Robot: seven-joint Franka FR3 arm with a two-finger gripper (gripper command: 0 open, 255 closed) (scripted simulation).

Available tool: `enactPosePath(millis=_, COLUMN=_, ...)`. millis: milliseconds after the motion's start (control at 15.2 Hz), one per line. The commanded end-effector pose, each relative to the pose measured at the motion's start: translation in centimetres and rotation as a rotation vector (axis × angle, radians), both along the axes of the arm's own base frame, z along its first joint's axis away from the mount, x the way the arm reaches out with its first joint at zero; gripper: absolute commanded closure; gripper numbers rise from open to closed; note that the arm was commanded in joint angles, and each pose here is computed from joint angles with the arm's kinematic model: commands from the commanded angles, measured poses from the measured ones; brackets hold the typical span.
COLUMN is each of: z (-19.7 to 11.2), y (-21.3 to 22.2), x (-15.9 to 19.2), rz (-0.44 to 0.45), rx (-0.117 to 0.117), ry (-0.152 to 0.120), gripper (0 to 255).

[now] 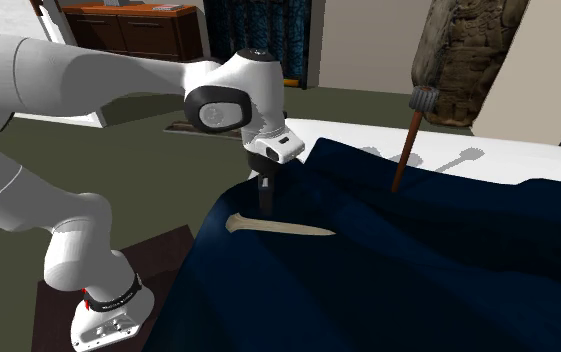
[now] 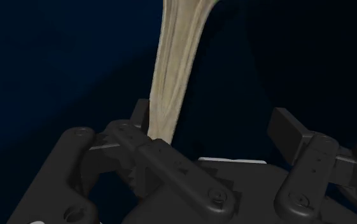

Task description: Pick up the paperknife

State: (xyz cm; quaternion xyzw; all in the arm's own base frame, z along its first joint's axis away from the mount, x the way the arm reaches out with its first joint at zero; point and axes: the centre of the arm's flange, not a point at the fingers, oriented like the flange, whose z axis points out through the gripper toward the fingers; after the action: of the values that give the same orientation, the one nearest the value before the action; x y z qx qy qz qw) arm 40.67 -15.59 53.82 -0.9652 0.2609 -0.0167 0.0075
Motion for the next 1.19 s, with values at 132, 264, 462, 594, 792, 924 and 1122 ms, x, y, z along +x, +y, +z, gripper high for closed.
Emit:
enactPosePath(millis=132, z=-1.6, y=-4.6, x=0.7, rz=-0.156, rx=0.033, ry=0.015, gripper=0)
enactPosePath(millis=264, z=-2.7, y=-4.6, x=0.7, rz=-0.156, rx=0.033, ry=0.015, gripper=0)
enactPosePath(millis=462, z=-4.2, y=-4.6, x=0.7, rz=-0.156, rx=0.033, ry=0.015, gripper=0)
enactPosePath(millis=594, z=-5.3, y=-4.6, x=0.7, rz=-0.156, rx=0.033, ry=0.015, gripper=0)
enactPosePath(millis=792, z=-5.6, y=-4.6, x=0.7, rz=-0.156, rx=0.033, ry=0.015, gripper=255)
enactPosePath(millis=924, z=-5.6, y=-4.6, x=0.7, rz=-0.156, rx=0.033, ry=0.015, gripper=255)
enactPosePath(millis=1122, z=-5.4, y=-4.3, x=0.9, rz=-0.156, rx=0.032, ry=0.016, gripper=255)
